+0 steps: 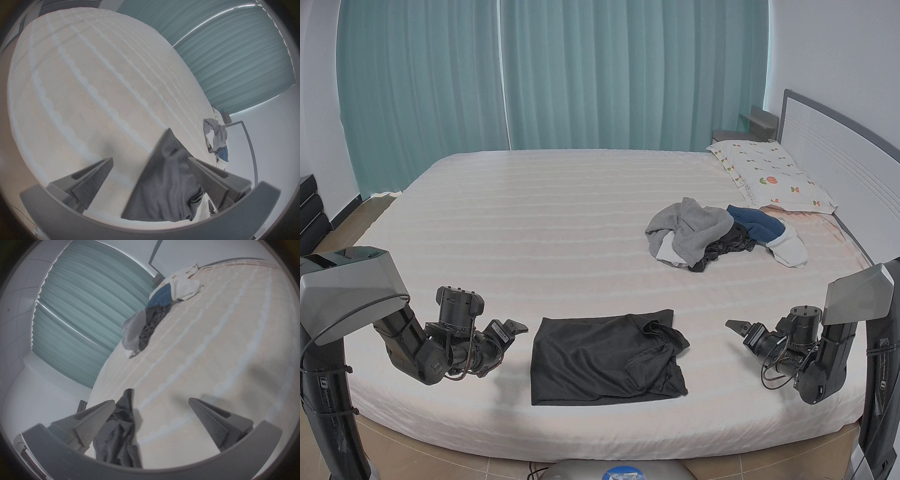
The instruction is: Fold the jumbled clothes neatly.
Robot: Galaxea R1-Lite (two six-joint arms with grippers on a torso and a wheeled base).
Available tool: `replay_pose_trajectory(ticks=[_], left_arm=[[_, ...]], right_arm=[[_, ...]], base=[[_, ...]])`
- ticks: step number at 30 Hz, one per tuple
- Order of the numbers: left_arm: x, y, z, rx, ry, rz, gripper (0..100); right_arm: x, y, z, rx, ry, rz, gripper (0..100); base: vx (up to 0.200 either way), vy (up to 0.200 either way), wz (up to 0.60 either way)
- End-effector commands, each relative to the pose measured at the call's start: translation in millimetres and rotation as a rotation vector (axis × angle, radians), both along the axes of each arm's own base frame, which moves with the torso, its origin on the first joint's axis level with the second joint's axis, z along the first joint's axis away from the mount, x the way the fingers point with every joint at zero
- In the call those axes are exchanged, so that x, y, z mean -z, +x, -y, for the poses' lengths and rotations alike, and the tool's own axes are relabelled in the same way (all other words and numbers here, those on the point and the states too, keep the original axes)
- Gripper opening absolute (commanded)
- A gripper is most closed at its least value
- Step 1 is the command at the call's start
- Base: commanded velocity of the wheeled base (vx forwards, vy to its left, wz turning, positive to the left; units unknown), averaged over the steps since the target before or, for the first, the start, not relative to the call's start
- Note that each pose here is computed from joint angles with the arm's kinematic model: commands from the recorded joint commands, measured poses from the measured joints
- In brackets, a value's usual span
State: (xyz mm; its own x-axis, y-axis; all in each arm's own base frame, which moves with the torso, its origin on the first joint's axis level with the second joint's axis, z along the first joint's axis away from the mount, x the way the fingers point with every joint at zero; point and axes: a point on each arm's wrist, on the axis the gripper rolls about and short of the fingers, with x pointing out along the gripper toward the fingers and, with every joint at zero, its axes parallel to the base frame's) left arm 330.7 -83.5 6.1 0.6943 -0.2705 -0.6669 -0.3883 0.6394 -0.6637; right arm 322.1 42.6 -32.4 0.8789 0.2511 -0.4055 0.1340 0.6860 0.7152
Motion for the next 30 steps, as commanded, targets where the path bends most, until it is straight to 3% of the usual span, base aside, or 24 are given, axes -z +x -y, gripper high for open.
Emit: replay_pose_trajectory(ticks=[1,10,16,30], left_arm=[[1.7,-0.1,0.0,0.001,0.001,-0.005,100],[2.5,-0.6,0.4,0.002,0.004,-0.007,100],[5.0,1.4,2.1,-0.005,0.017,-0.002,100],[7.9,-0.8,3.0,0.0,0.024,-0.003,100]], right_arm=[[-29.4,-10.0,-4.6,-0.019,0.012,0.059,100],[-35.7,-16.9,-40.1,-0.113,0.0,0.074,100],[-54.2,-4.8,-62.3,-0.168,0.004,0.096,100],[-21.8,3.8,-60.6,-0.152,-0.012,0.019,100]], base=[[0.0,0.2,0.0],[0.0,0.2,0.0],[0.0,0.0,0.0],[0.029,0.0,0.0]])
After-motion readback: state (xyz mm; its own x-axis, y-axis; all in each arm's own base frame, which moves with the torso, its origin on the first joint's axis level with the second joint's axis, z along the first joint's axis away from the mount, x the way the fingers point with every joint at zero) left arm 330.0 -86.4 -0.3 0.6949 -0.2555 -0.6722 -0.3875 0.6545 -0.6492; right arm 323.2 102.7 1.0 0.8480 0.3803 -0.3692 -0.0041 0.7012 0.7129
